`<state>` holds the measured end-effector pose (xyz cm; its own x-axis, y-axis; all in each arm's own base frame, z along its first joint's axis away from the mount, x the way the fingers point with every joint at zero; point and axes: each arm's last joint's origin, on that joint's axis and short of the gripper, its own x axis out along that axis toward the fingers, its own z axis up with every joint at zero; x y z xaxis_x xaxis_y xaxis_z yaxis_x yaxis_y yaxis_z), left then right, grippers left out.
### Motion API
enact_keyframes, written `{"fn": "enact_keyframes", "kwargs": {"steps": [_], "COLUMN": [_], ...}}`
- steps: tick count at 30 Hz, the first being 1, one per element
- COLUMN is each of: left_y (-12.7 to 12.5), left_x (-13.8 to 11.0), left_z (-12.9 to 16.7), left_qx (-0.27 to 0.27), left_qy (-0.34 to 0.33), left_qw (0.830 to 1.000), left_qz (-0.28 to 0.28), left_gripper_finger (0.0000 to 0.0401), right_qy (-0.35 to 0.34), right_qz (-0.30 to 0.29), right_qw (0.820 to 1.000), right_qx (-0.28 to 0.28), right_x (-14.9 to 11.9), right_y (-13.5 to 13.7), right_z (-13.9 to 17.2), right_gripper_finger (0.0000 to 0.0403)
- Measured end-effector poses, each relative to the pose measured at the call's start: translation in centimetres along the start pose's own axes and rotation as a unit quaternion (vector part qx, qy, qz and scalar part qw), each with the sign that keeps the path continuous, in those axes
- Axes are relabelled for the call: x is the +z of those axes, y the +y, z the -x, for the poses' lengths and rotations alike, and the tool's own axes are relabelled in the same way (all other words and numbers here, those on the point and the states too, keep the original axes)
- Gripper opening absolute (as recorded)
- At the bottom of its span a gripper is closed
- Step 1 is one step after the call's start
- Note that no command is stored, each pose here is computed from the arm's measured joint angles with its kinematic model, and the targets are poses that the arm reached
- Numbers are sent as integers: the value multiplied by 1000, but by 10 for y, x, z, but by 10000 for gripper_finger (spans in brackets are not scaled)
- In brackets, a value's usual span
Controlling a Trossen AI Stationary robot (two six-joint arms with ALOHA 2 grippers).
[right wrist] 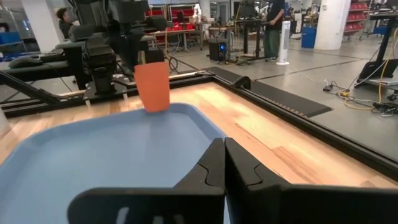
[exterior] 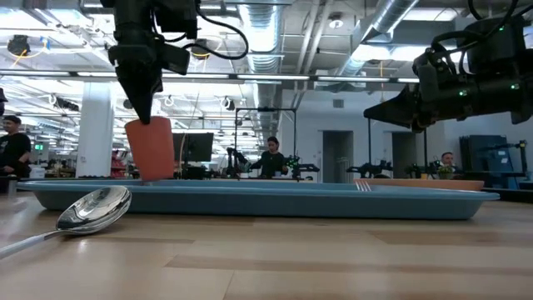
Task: Pick and place plate/cup/fork/spoon on tray
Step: Put the orange cup on the blue serving tray
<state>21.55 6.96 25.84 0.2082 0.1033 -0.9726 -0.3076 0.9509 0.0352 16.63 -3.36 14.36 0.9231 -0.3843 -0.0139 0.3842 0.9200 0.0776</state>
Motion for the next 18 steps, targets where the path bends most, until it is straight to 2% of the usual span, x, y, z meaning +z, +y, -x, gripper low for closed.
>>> {"fn": "enact_keyframes", "kwargs": {"steps": [5, 11, 18], "left_y": [2, 5, 5], "left_x": [-2, 5, 8], "left_z": [-3, -2, -2], "left_qx": [29, 26, 26], "left_qy": [7, -31, -44], "left_qw": [1000, 999, 998], "left_qz": [4, 16, 26], "left_gripper_finger": [0, 0, 0], "right_qy": [0, -1, -3], "right_qz": [0, 0, -5], "right_qw": [1000, 1000, 1000], "right_qx": [0, -1, 0], "right_x": [0, 0, 1], "right_y": [0, 0, 0], "right_z": [0, 0, 0], "right_gripper_finger": [11, 11, 11]}}
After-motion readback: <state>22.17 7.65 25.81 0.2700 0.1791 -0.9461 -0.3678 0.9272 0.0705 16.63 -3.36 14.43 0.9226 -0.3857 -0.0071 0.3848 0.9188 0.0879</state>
